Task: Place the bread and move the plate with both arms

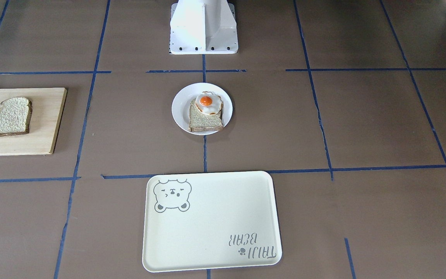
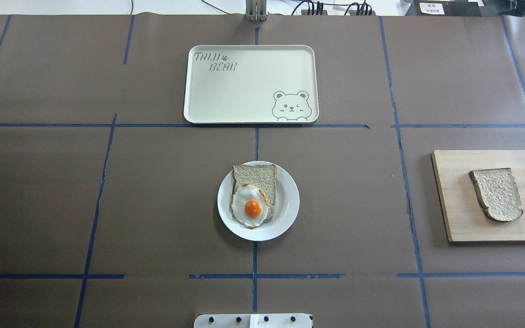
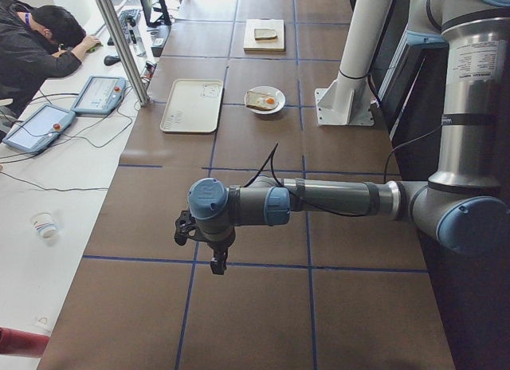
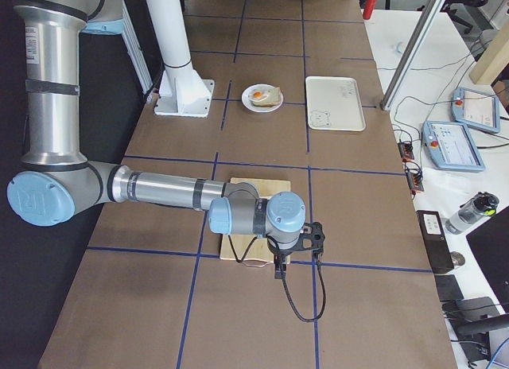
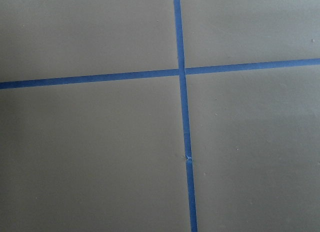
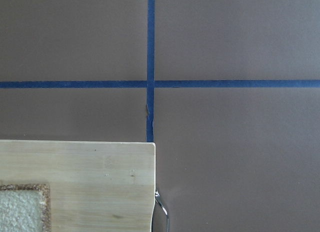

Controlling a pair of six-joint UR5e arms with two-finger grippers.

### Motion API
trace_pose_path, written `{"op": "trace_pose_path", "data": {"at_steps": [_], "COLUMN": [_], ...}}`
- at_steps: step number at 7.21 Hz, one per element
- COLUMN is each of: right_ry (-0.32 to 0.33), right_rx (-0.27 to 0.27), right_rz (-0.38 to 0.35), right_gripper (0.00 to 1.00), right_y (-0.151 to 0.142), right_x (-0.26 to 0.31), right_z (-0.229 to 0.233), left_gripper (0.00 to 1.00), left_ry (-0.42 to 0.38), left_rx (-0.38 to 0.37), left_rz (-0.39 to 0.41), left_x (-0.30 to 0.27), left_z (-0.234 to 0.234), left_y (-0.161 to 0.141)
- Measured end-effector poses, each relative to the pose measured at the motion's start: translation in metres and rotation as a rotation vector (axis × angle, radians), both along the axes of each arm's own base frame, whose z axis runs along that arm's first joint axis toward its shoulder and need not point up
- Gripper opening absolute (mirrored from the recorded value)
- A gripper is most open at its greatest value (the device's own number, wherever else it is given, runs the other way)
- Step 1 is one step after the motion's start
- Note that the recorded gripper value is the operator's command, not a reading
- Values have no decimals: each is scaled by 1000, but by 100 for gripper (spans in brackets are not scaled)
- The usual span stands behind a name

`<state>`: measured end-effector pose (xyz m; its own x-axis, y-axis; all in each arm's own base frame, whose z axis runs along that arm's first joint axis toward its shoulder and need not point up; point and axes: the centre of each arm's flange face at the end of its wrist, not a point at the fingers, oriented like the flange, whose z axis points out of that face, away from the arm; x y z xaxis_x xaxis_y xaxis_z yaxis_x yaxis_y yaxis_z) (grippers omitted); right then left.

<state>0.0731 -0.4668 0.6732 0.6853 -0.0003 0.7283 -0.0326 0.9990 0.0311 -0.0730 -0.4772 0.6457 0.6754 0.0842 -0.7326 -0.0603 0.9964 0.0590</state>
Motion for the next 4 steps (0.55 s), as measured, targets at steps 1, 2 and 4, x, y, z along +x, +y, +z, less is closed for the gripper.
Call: {"op": "trace_pose_path", "data": {"at_steps": [1, 2, 4], "right_ry": [-3, -8, 0], "right_rx": [14, 41, 117], "right_rz": [-4, -15, -49], "right_gripper": [100, 100, 100], "right_y": [-3, -8, -33], "right_x": [-2, -7, -24], "right_z": [-7, -21, -61], "left_gripper": [100, 100, 100], "left_ry": [0, 0, -1], "left_rx": [3, 8, 20], "left_rz": [0, -1, -2], "left_x": [0, 0, -1], "left_z": [-1, -3, -9], "left_y": [0, 0, 1]}}
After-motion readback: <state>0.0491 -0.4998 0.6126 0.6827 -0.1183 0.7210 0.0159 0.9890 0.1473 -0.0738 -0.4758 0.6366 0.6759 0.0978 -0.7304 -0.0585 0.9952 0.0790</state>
